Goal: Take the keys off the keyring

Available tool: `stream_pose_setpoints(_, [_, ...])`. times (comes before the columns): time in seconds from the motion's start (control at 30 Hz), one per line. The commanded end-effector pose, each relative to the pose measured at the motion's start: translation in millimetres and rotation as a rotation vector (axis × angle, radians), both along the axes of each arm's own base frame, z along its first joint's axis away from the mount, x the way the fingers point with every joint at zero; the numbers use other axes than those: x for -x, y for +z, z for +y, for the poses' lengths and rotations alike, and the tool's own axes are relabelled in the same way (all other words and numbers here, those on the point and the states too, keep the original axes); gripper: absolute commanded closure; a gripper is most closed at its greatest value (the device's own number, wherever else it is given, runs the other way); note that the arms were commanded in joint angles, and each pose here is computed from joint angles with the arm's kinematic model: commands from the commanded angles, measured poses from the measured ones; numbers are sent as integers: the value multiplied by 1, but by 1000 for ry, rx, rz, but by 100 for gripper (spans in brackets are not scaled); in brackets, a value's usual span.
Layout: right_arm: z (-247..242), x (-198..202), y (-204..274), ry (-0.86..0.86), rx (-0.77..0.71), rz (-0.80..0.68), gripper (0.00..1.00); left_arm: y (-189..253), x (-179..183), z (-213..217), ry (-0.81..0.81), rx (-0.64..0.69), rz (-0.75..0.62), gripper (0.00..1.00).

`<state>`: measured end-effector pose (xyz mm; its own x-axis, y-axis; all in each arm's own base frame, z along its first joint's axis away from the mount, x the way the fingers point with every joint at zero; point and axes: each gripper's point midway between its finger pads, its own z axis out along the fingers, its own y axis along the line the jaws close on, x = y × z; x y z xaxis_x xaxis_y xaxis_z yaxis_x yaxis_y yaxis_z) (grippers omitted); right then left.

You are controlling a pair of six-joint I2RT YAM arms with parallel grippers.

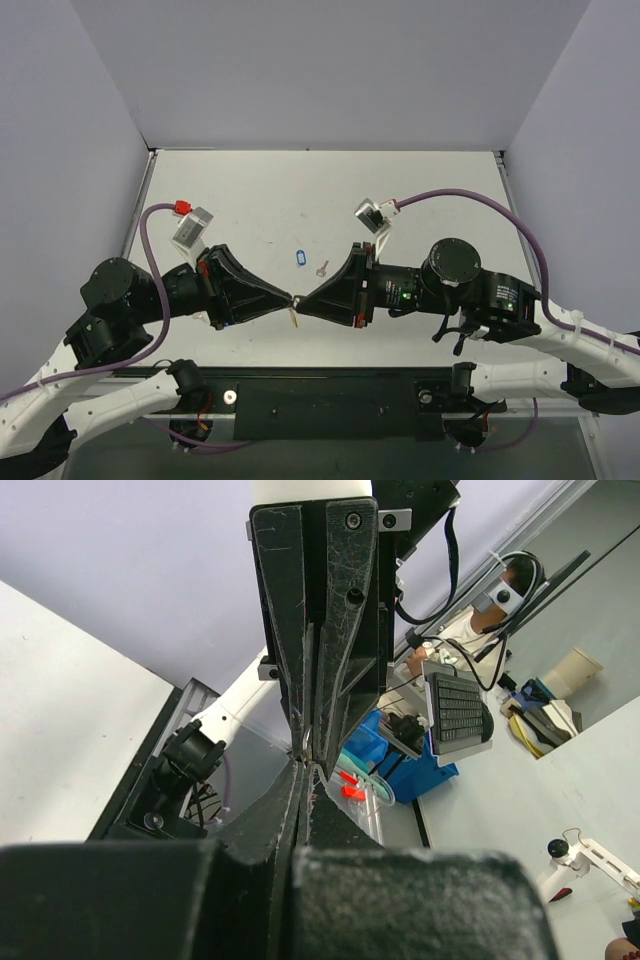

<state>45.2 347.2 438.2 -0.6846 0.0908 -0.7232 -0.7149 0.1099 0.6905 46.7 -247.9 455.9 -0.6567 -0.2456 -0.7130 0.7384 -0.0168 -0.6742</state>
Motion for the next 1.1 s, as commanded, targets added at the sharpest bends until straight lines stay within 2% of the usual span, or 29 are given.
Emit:
stream_pose_setpoints(0.0, [13,1,24,21,-75,-34,100,-15,2,-14,-63,-67,27,100])
stream_pose_setpoints(0.33, [18,3,11,43,-12,-27,100,-21,6,-20,-116,-101,48,100])
stream_pose_setpoints(0.7, [16,2,8,34,-4,-28,100,-18,-1,-15,-48,-110,34,100])
stream_pose_setpoints(0.77, [16,2,8,32,-5,-28,100,-16,-2,-13,-34,-105,28,95])
stream_pose_setpoints(0.87, [14,1,8,28,-5,-30,100,-13,-4,-10,-13,-99,21,77])
stream_pose_setpoints(0.9, [13,1,8,25,-7,-30,100,-12,-5,-9,-5,-98,19,74])
stream_pose_setpoints(0.97, [13,2,7,26,-5,-30,100,-6,-6,-5,15,-82,10,59])
stream_pose_setpoints(1.07, [11,2,7,25,-5,-31,100,0,-8,0,49,-64,-6,50])
